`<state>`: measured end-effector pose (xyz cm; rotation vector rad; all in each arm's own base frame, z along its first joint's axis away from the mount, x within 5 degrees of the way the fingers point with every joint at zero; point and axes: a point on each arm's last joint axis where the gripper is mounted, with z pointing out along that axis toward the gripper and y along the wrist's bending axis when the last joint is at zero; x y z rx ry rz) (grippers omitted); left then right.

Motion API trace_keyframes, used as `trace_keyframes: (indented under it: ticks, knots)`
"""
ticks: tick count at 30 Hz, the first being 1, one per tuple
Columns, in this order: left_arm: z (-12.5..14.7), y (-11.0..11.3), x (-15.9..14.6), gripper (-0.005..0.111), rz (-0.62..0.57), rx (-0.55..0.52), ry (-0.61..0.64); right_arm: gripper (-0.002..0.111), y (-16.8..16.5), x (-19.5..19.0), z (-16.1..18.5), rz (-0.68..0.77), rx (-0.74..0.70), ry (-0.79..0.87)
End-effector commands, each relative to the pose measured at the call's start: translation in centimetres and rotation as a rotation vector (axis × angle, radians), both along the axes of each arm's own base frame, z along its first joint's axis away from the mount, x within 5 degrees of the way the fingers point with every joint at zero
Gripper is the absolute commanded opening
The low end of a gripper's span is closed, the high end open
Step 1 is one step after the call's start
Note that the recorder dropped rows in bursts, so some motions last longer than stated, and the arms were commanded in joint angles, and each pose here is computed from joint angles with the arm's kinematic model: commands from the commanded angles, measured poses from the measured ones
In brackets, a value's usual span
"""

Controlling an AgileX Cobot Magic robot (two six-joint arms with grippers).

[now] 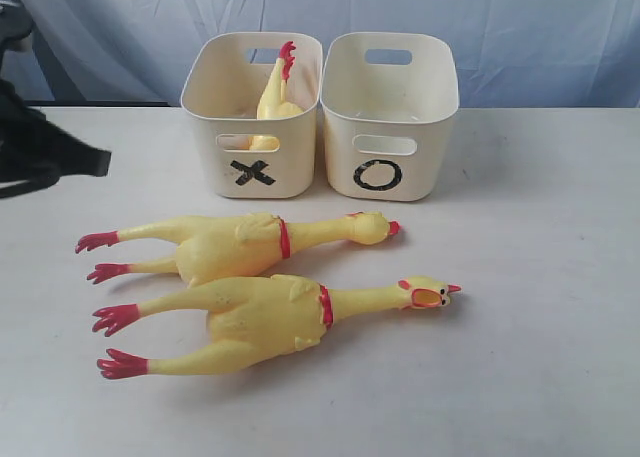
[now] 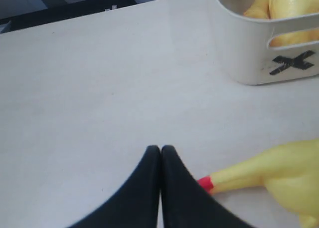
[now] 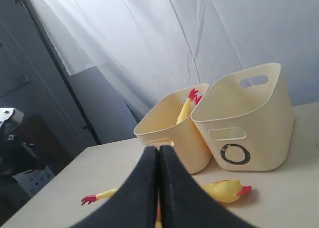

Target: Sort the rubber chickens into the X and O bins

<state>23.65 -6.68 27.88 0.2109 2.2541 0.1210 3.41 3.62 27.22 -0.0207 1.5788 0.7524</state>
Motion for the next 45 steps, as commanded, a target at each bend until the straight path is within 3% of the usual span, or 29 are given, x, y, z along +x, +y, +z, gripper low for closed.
trace_keyframes:
  ticks: [1, 7, 13, 18, 25, 36, 40, 45]
  knots:
    - [-0.2, 1.5, -3.7, 0.0, 0.02, -0.06, -0.062, 0.0, -0.1, -0.1, 1.6, -0.019, -0.164, -0.062]
    - [1.5, 3.0, -8.2, 0.0, 0.046, -0.22, -0.185, 0.0, -0.1, 1.2, 3.4, -0.03, -0.284, -0.026]
    - [3.3, 4.2, -11.7, 0.0, 0.011, -0.277, -0.305, 0.0, 0.4, 3.9, 4.1, 0.026, -0.431, 0.099]
    - [3.8, 4.3, -13.5, 0.0, -0.057, -0.306, -0.322, 0.0, 1.2, 6.7, 4.4, 0.137, -0.546, 0.206]
    - [4.6, 4.9, -15.1, 0.0, -0.11, -0.266, -0.403, 0.0, 2.6, 11.2, 5.0, 0.31, -0.614, 0.37]
    - [4.9, 5.9, -16.8, 0.0, -0.098, -0.249, -0.462, 0.0, 5.6, 16.2, 4.4, 0.581, -0.339, 0.623]
    - [4.9, 5.9, -16.9, 0.0, -0.094, -0.244, -0.455, 0.0, 5.7, 17.3, 3.3, 0.626, -0.412, 0.618]
    - [4.7, 6.0, -16.9, 0.0, -0.086, -0.239, -0.44, 0.0, 6.9, 18.4, 2.0, 0.619, -0.617, 0.55]
